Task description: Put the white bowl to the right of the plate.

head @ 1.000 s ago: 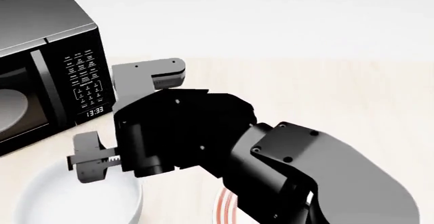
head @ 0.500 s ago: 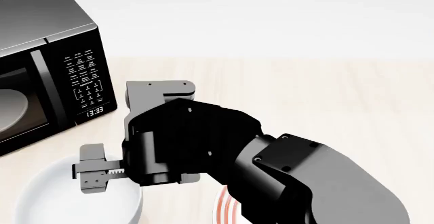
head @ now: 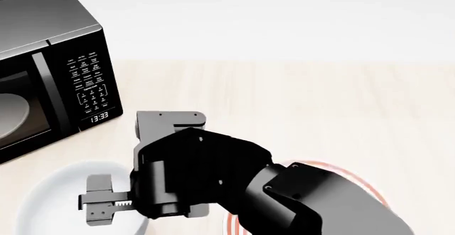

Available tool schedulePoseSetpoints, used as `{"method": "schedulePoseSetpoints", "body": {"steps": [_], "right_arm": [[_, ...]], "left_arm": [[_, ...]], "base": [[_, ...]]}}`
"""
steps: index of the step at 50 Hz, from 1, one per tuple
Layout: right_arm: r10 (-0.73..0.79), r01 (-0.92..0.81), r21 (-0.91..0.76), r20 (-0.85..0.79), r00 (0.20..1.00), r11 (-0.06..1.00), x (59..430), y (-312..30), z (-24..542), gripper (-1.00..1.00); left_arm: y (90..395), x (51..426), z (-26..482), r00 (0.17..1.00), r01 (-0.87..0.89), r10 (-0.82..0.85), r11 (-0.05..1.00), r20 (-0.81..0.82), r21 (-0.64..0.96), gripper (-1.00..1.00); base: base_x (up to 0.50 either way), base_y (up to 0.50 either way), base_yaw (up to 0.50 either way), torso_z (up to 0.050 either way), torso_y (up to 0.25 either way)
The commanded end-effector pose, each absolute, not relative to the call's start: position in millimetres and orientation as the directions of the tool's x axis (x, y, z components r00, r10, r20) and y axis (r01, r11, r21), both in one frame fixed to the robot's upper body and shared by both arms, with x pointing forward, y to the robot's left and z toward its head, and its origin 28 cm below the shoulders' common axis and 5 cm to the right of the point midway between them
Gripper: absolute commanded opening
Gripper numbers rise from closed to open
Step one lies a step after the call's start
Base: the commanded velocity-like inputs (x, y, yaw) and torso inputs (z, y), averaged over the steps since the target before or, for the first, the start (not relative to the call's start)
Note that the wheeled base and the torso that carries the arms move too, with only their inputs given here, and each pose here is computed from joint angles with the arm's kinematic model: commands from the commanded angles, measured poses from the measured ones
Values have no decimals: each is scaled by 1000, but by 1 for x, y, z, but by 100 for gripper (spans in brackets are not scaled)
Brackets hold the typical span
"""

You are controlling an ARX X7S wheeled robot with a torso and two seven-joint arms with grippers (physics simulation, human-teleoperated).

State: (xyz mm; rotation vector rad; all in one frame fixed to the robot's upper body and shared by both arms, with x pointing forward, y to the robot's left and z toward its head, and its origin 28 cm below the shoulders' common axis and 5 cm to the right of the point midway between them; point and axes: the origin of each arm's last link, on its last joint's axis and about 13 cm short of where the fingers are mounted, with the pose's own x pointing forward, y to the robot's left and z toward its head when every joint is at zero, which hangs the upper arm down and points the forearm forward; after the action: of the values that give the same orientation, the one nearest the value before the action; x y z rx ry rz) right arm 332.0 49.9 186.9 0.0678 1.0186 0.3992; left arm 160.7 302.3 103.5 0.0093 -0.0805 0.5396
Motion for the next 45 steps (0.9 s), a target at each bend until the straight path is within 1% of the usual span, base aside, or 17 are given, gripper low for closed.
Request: {"method": "schedulePoseSetpoints", "body": {"steps": [1, 10, 17, 45], "right_arm": [[357, -237, 277, -828, 432, 931, 332, 49, 176, 100], [371, -216, 306, -829, 419, 927, 331, 50, 171, 100], [378, -208, 318, -824, 423, 925, 331, 50, 170, 100], [348, -167, 305, -832, 433, 937, 332, 46, 153, 100]], "left_arm": [[302, 160, 104, 856, -511, 511, 859, 83, -14, 100], [302, 159, 104, 856, -510, 509, 860, 85, -14, 100], [301, 158, 104, 856, -510, 510, 860, 88, -14, 100], [301, 158, 104, 859, -505, 504, 863, 92, -15, 100]], "base": [[0, 0, 0, 0, 0], [0, 0, 0, 0, 0], [0, 0, 0, 0, 0], [0, 0, 0, 0, 0]]}}
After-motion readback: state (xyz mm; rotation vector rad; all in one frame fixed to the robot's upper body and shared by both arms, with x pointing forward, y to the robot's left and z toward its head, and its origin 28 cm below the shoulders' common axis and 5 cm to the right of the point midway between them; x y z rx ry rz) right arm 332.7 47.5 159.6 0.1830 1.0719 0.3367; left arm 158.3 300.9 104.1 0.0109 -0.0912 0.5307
